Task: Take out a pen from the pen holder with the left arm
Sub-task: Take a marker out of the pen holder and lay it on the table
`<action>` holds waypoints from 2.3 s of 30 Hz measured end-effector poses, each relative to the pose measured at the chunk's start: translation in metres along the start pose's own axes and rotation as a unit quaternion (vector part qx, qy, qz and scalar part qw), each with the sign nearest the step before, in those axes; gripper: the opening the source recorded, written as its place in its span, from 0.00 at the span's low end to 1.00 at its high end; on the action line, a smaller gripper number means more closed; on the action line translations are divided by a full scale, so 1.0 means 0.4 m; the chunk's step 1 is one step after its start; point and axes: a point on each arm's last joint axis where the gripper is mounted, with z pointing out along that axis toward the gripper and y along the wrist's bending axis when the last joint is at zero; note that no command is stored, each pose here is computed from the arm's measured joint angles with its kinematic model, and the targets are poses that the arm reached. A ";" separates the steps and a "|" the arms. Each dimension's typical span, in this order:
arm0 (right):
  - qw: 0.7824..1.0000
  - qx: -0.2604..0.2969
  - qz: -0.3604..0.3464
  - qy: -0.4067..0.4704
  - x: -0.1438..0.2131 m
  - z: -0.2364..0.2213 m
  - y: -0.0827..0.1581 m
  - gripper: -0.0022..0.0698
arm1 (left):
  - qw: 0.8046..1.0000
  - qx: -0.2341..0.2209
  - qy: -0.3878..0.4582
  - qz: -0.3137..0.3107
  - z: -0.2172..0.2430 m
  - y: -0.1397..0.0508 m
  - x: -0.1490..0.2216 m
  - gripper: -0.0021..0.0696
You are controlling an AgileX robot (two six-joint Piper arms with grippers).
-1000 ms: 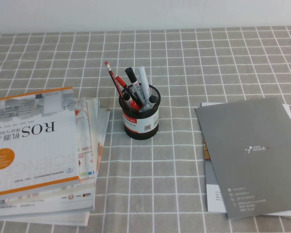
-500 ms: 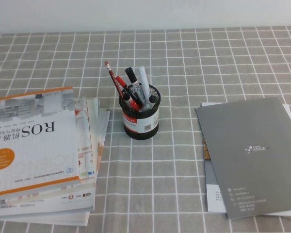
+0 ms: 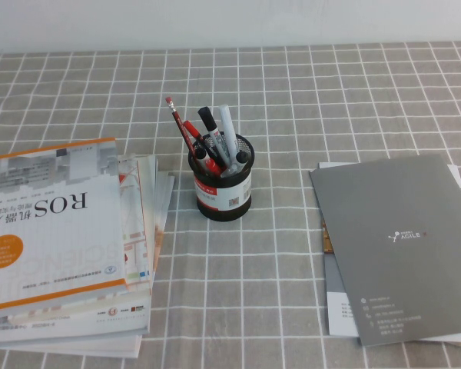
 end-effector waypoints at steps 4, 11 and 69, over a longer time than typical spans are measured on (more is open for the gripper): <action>1.000 0.000 0.000 0.000 0.000 0.000 0.000 0.01 | 1.000 0.004 -0.017 0.022 0.000 -0.002 -0.008 0.02; 1.000 0.000 0.000 0.000 0.000 0.000 0.000 0.01 | 1.000 0.007 -0.028 0.004 0.000 -0.003 -0.013 0.02; 1.000 0.000 0.000 0.000 0.000 0.000 0.000 0.01 | 0.835 0.119 0.439 0.309 0.726 -0.255 0.385 0.61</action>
